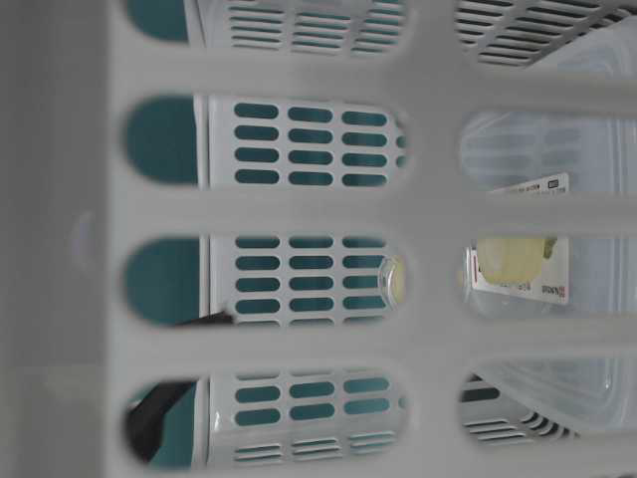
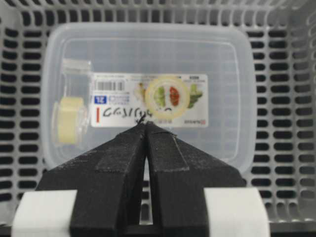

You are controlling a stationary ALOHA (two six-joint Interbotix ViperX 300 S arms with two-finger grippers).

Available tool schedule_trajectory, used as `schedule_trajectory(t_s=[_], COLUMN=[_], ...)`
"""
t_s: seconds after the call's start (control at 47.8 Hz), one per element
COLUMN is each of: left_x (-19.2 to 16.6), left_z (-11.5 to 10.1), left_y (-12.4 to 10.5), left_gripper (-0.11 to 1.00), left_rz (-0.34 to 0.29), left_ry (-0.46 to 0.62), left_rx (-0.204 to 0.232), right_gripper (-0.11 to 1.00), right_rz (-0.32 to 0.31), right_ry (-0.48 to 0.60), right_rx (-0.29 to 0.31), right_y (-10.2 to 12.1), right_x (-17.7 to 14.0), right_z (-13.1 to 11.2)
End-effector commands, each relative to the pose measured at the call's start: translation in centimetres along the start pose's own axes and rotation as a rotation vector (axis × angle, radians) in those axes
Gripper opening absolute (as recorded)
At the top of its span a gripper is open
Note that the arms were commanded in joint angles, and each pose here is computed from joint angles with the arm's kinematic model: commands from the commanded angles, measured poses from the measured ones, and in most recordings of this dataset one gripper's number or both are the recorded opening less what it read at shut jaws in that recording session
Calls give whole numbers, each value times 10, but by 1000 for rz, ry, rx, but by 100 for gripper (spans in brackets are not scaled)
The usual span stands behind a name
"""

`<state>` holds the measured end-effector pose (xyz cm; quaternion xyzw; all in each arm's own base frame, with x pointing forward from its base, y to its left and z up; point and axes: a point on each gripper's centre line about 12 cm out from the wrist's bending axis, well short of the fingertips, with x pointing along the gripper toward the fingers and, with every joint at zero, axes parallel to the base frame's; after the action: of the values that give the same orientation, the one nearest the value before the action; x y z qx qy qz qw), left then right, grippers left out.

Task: Pick up the cellophane tape from the shopping basket with the left arm.
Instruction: 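Lower the open left gripper around the clear tape roll on the lid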

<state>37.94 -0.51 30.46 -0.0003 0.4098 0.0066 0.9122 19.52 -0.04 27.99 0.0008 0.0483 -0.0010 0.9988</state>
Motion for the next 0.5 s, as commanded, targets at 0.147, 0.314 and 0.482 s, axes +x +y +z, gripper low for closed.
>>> schedule_trajectory(t_s=[0.147, 0.314, 0.482], left_x=[17, 43, 70], left_z=[13, 13, 14], left_y=[-8, -9, -14], left_gripper=[50, 89, 89], left_rz=[-9, -7, -10], left_ry=[12, 72, 122], left_rx=[19, 19, 29], right_gripper=[80, 80, 80], right_rz=[2, 3, 6], right_ry=[-31, -37, -43], right_rx=[8, 9, 9], right_y=[0, 1, 1], right_x=[0, -1, -1], right_z=[10, 11, 12])
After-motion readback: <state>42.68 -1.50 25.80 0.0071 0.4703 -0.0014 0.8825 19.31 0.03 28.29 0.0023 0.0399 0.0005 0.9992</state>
